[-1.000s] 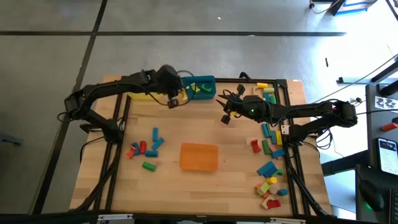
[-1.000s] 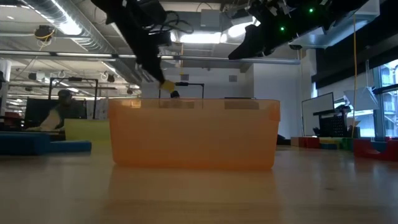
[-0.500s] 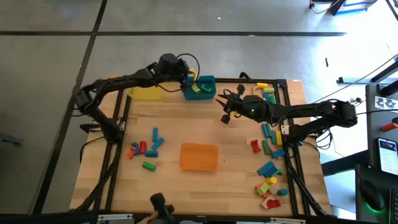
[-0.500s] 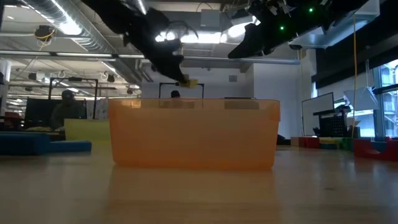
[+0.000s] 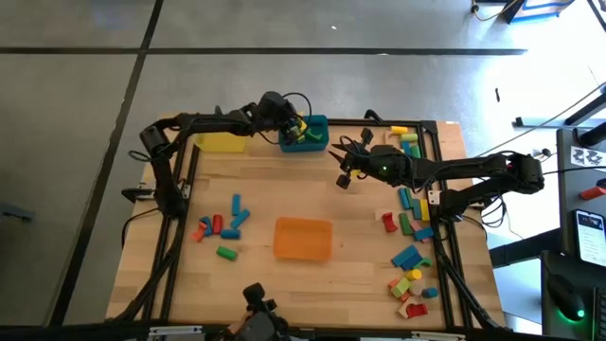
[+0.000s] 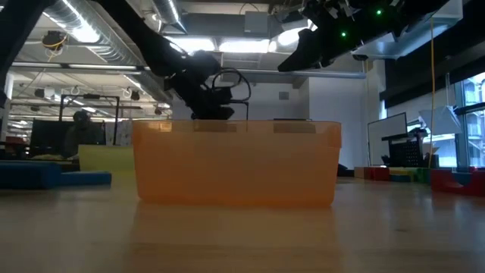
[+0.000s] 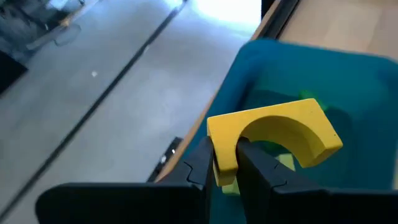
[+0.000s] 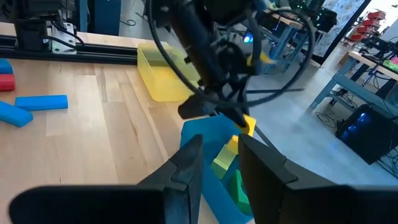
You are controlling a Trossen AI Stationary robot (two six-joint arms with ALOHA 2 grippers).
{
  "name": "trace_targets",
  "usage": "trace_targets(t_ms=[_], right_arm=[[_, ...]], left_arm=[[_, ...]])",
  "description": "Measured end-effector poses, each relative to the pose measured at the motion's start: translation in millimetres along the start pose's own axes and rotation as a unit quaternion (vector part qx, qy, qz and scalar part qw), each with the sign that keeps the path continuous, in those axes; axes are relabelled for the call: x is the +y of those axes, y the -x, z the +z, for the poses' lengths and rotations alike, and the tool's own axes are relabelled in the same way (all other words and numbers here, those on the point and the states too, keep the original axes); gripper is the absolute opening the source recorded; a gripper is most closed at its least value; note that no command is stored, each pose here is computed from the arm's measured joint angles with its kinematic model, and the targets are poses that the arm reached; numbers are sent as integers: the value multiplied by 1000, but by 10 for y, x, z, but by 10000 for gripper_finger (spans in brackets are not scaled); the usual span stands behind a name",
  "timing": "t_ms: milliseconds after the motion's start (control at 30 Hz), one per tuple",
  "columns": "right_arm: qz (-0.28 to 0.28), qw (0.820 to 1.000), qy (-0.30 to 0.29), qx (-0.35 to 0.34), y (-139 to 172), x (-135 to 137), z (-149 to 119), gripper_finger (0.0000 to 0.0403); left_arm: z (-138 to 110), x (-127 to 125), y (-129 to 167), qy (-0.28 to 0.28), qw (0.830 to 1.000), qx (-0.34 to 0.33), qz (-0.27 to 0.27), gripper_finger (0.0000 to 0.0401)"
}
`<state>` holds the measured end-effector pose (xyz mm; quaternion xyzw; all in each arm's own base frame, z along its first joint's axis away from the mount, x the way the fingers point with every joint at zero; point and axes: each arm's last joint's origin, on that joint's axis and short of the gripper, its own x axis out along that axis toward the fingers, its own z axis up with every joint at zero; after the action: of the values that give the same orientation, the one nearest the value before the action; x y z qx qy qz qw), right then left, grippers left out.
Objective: Sort blocks by size
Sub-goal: Put the yellow arch block into the blue bin
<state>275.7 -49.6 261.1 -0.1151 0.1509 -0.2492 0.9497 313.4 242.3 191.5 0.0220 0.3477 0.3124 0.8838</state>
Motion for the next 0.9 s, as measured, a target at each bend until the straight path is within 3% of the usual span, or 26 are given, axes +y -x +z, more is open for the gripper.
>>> trace_targets(t_ms=[433, 900], right_arm=[[0, 1000, 0, 1, 0, 0, -2, 99], [1, 1000, 1, 3, 0, 1, -6, 99]], left_arm=[[-153, -60, -185, 11, 999, 31, -7, 45], [-242, -82, -180, 24, 997, 66, -15, 45]])
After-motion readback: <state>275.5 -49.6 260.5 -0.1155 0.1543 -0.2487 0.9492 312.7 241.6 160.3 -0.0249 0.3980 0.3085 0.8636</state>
